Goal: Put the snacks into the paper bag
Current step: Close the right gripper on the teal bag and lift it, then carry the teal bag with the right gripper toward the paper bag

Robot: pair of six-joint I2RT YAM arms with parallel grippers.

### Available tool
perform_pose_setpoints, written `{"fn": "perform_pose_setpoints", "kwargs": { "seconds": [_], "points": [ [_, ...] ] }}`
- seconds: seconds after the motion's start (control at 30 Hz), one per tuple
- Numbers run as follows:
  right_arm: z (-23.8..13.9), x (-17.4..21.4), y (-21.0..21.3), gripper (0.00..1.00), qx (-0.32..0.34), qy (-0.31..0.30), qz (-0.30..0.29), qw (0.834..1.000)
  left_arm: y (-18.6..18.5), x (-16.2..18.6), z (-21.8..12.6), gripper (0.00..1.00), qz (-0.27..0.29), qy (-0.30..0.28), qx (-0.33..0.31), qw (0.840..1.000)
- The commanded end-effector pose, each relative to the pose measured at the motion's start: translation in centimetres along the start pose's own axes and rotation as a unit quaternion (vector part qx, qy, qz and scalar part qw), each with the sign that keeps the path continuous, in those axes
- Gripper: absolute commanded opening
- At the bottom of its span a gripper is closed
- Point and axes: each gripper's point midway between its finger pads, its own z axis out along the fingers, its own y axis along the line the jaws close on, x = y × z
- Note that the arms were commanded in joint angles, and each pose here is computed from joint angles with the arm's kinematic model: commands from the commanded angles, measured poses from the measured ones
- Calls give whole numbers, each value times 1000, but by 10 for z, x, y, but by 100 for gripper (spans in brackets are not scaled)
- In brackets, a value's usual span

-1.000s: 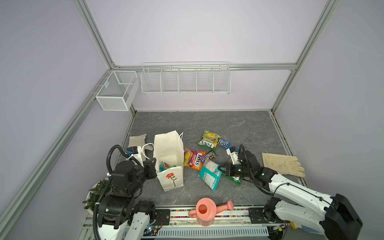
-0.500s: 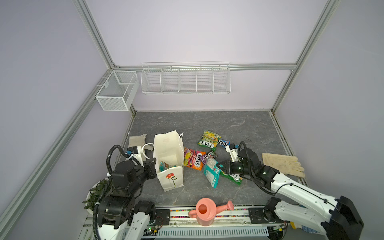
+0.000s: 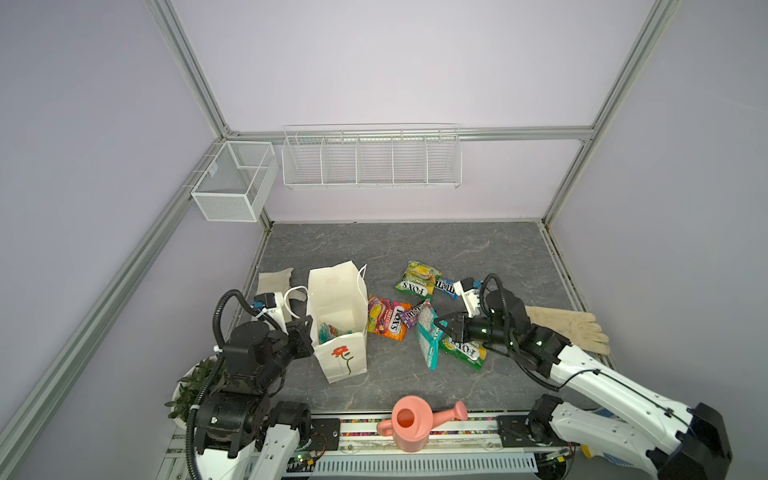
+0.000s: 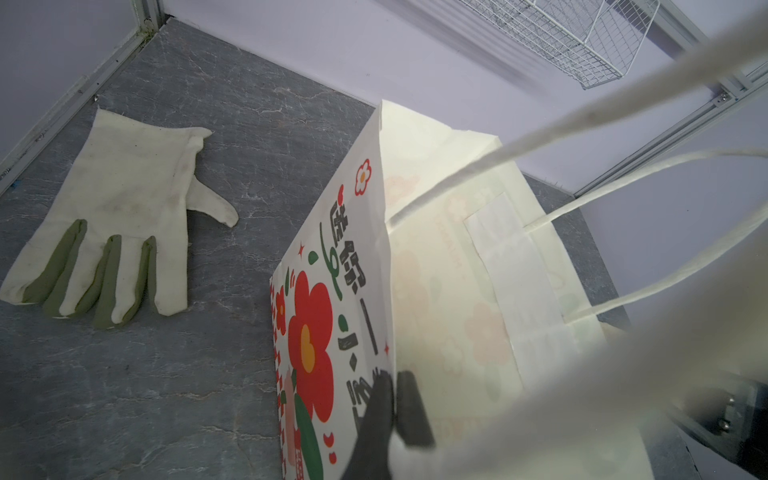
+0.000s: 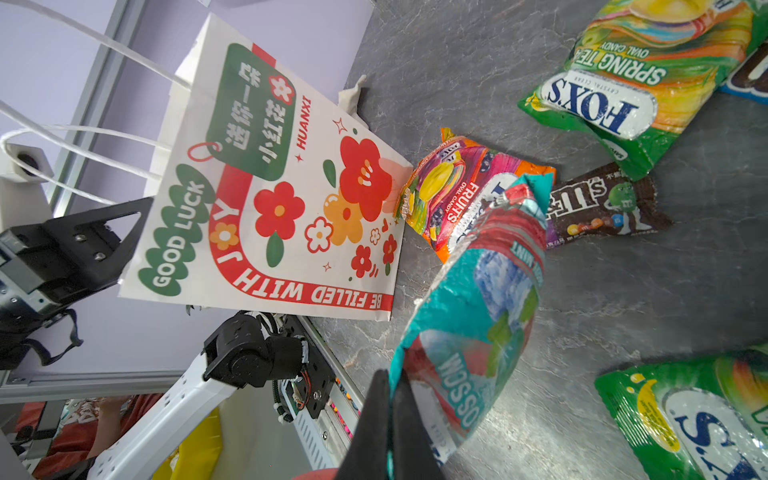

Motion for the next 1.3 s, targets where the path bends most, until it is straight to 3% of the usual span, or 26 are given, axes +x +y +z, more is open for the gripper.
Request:
{"fn": "perform_pose_setpoints", "kwargs": {
  "seconds": [0.0,1.27],
  "points": [
    [-11,-18,26,6,-26,-24,-33,999,1,3,-1,0,0,1,-1,1000],
    [-23,-84,145,7,-132,-38,-131,982,1,4,0,0,0,2,0,1000]
  ]
}}
